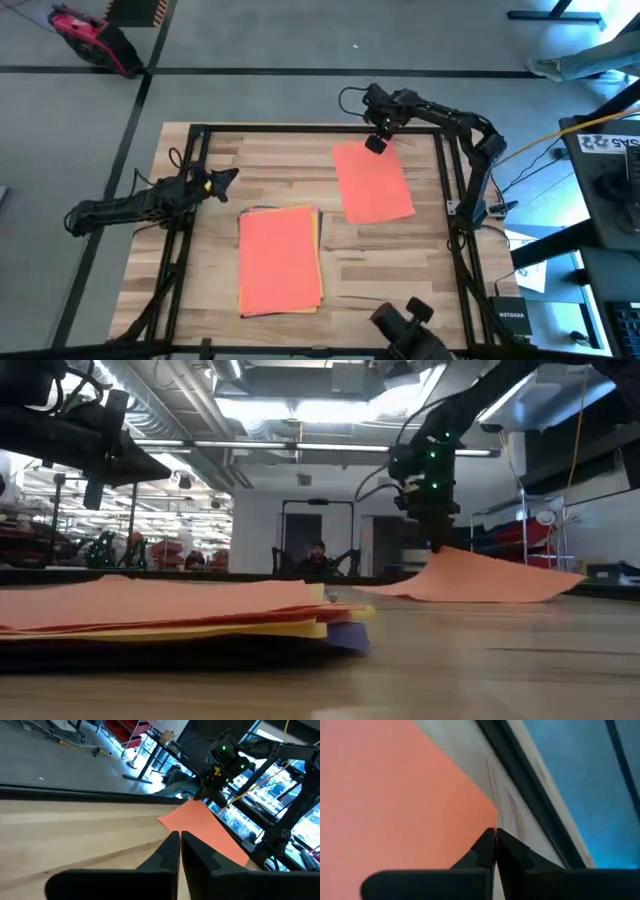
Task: Organize paper
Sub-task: Put all of the orange paper at the top right of the table
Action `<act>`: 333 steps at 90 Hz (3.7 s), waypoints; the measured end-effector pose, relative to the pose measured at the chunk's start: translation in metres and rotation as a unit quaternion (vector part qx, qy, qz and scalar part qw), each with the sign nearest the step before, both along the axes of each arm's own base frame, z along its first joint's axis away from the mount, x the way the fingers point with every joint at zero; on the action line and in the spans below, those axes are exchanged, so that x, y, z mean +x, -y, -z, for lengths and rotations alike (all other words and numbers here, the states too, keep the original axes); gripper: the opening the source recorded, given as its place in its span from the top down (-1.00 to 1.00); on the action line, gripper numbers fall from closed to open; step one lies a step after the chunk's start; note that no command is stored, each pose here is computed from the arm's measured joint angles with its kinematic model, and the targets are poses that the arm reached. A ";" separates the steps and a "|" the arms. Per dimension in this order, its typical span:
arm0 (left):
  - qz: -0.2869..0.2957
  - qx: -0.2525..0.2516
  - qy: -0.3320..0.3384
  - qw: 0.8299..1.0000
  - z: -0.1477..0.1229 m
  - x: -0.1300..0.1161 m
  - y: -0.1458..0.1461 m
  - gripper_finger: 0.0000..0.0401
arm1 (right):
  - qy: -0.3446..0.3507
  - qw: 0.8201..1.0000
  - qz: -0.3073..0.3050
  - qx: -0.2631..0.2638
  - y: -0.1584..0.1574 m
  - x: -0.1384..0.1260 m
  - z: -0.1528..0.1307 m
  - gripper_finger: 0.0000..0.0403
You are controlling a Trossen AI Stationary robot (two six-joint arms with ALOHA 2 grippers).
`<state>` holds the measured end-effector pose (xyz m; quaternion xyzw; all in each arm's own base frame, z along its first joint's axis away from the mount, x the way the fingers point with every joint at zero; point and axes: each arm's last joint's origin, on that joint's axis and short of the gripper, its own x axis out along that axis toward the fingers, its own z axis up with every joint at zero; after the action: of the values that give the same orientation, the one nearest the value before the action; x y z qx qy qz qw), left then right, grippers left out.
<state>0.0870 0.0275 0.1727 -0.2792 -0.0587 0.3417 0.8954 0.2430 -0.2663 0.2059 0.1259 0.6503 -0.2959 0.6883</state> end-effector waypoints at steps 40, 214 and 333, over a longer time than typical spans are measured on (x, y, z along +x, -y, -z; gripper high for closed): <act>0.000 -0.001 0.001 1.000 0.000 0.000 0.000 1.00 | -0.026 0.995 0.100 -0.014 0.021 -0.040 0.004 1.00; 0.121 0.030 0.010 0.992 -0.026 0.035 -0.003 1.00 | 0.449 0.891 0.068 -0.017 -0.186 -0.021 -0.007 0.99; 0.130 -0.021 -0.069 0.989 -0.033 0.074 -0.020 1.00 | 0.166 0.958 0.225 -0.059 -0.179 -0.024 0.084 1.00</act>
<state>0.1608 0.0471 0.2057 -0.2788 0.0471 0.2422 0.9281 0.2191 -0.0872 0.1218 0.2759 0.4635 -0.4559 0.7080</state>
